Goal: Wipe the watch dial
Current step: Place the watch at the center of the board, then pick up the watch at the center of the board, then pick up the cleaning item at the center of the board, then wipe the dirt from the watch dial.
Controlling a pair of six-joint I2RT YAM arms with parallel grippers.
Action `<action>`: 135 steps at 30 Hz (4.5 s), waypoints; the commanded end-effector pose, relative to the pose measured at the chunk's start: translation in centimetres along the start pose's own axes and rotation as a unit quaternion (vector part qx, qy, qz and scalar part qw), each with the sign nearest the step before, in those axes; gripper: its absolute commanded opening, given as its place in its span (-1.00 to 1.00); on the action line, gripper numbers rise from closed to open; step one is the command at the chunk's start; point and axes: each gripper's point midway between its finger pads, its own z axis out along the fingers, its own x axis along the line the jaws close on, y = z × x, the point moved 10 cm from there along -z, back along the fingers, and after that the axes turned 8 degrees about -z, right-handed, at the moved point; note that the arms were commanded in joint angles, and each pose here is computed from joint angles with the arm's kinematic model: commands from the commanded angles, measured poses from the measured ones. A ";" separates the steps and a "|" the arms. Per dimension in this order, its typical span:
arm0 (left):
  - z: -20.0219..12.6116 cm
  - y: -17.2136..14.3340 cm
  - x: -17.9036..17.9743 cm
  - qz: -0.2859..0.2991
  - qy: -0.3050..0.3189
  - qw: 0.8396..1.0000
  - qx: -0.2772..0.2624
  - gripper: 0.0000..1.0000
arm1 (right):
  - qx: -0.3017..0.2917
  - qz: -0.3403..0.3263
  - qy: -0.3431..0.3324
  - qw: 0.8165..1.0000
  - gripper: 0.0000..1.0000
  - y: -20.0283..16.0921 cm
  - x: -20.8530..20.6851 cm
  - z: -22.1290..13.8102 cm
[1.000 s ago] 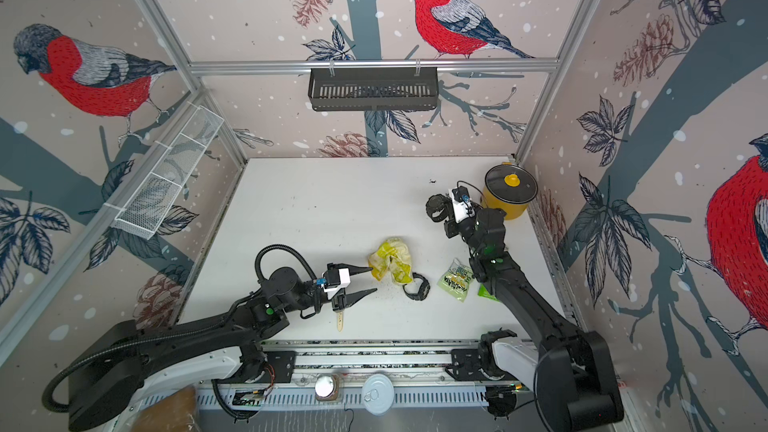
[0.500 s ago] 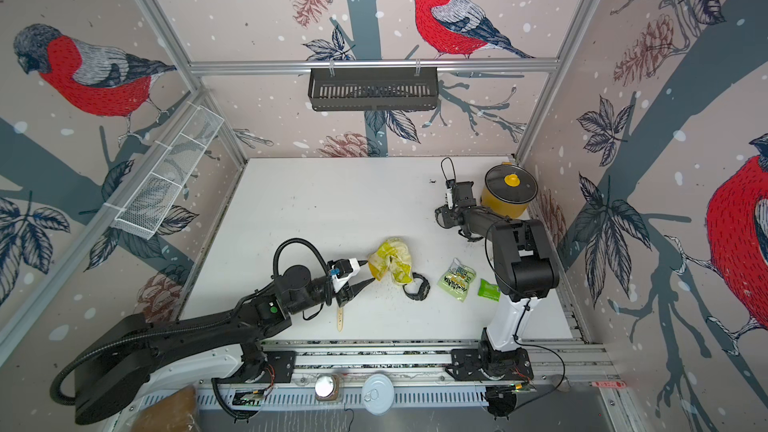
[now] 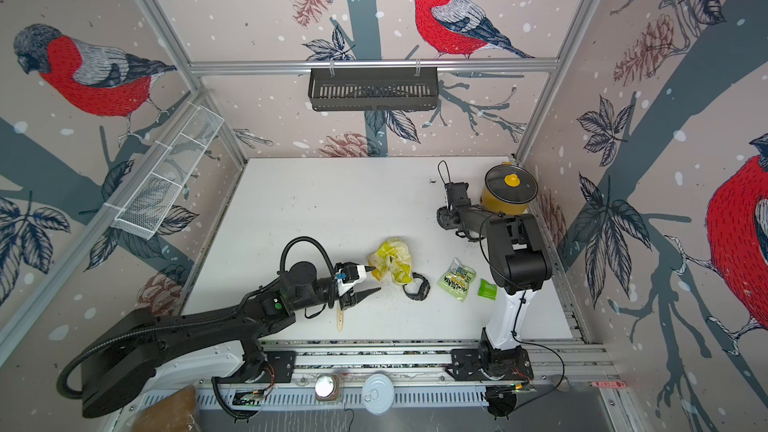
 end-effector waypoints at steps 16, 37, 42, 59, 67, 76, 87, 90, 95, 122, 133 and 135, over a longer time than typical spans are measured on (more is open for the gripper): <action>9.0 -2.5 -1.4 0.009 -0.169 0.973 0.156 0.15 | -0.135 0.053 -0.077 0.986 -0.04 2.2 -2.2 -13.1; 14.6 -6.5 0.0 -0.031 -0.159 0.944 0.287 -0.03 | -0.274 0.059 -0.038 0.959 0.09 0.2 -2.8 -20.4; 14.5 -6.1 -0.1 -0.031 -0.163 0.950 0.265 -0.42 | -0.286 0.059 -0.027 0.956 0.09 0.2 -2.8 -20.8; 15.4 -7.0 -0.1 -0.026 -0.151 0.952 0.264 -0.78 | -0.322 0.063 -0.017 0.944 0.10 -0.8 -2.6 -22.3; 12.0 -1.3 -0.4 0.009 -0.136 0.977 0.166 -1.00 | -0.348 0.074 0.040 0.934 0.08 -1.3 -1.8 -23.0; 2.9 2.0 -1.7 0.084 -0.063 0.995 0.003 -1.00 | -0.325 0.053 0.181 0.927 0.06 -0.8 5.2 -21.7; -2.5 0.1 0.1 0.083 0.065 0.992 -0.065 -1.00 | -0.164 0.046 0.240 0.956 1.00 -2.7 14.6 -15.6; -2.7 -0.3 0.7 0.072 0.095 0.991 -0.054 -1.00 | -0.150 0.052 0.246 0.956 0.99 -3.1 16.1 -14.8; -2.6 -0.3 1.2 0.064 0.117 0.990 -0.036 -1.00 | -0.109 0.057 0.215 0.969 0.99 -4.3 17.9 -12.9; -3.7 0.3 0.4 0.036 0.075 0.990 -0.110 -1.00 | -0.421 -0.043 0.274 0.864 -0.86 -7.4 15.1 -25.6; -2.1 0.8 1.3 0.007 0.077 0.994 -0.074 -1.00 | -0.495 -0.113 0.247 0.825 -0.86 -7.3 18.7 -30.7; -2.1 0.7 1.2 0.008 0.075 0.995 -0.073 -1.00 | -0.506 -0.114 0.241 0.821 -0.86 -7.0 18.5 -31.3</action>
